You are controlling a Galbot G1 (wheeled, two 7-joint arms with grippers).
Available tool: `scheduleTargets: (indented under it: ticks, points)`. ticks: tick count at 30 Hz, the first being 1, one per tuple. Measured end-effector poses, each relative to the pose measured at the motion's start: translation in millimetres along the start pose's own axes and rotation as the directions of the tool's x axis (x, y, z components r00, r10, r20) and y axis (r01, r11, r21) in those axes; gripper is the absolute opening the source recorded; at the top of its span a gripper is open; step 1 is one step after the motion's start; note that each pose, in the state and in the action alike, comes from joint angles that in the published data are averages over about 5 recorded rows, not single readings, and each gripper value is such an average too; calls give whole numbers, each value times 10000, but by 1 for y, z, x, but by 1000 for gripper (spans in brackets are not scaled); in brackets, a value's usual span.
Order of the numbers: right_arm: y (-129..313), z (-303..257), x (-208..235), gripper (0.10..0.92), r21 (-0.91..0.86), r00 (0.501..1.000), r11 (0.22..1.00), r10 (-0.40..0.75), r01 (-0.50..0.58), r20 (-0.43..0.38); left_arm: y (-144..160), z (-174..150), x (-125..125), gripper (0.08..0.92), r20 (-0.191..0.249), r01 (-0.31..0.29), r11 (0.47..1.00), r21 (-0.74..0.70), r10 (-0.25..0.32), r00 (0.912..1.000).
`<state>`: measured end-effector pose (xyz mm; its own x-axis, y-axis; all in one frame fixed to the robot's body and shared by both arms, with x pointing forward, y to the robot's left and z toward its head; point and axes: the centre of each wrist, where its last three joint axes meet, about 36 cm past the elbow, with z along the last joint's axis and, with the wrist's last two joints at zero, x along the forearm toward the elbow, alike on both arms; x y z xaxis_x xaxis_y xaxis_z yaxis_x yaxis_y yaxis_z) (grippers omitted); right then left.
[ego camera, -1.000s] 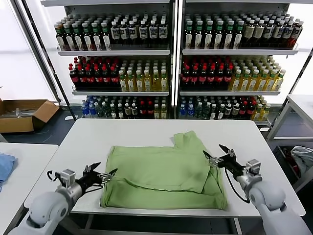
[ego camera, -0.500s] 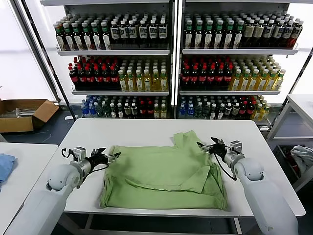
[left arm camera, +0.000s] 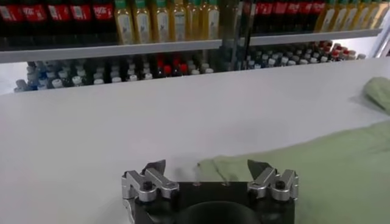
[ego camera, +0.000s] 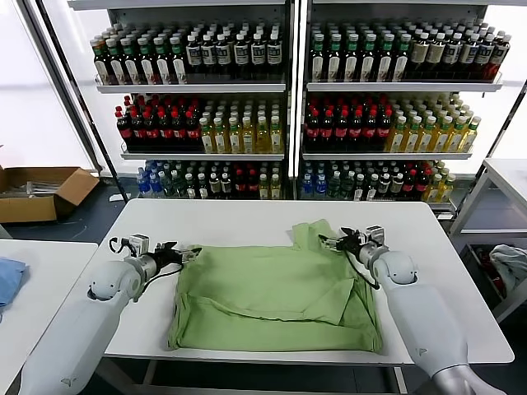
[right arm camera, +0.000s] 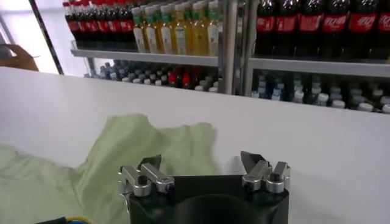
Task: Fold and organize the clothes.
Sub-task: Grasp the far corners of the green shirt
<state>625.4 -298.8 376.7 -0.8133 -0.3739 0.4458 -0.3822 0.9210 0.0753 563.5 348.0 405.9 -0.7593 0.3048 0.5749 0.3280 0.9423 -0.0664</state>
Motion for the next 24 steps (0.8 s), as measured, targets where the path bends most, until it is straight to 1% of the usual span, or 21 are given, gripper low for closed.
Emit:
scheduleTargets:
  ticks: [3,6,10,14,20,24]
  points:
    - [3,0,-3,680,-38,9999,10000,20,-21,-101,-5,5,-4,805,-110,-136,9999,48,136,9998]
    - [5,1,-4,602,-112,9998,9999,40,-43,-208,-8,10,-8,742,-172,-233,9997,106,235,9996]
    - [7,1,-5,498,-230,9996,9997,10,-17,-300,-8,13,-11,629,-244,-279,9995,173,283,9993]
    - [11,2,-5,377,-398,9995,9992,-72,60,-305,-9,14,-14,508,-295,-344,9992,192,350,9990]
    - [16,3,-4,204,-643,9995,9978,-176,158,-261,-11,16,-17,352,-393,-441,9989,159,447,9982]
    - [17,3,-1,117,-794,9996,9967,-197,180,-209,-10,16,-18,239,-409,-430,9989,172,436,9982]
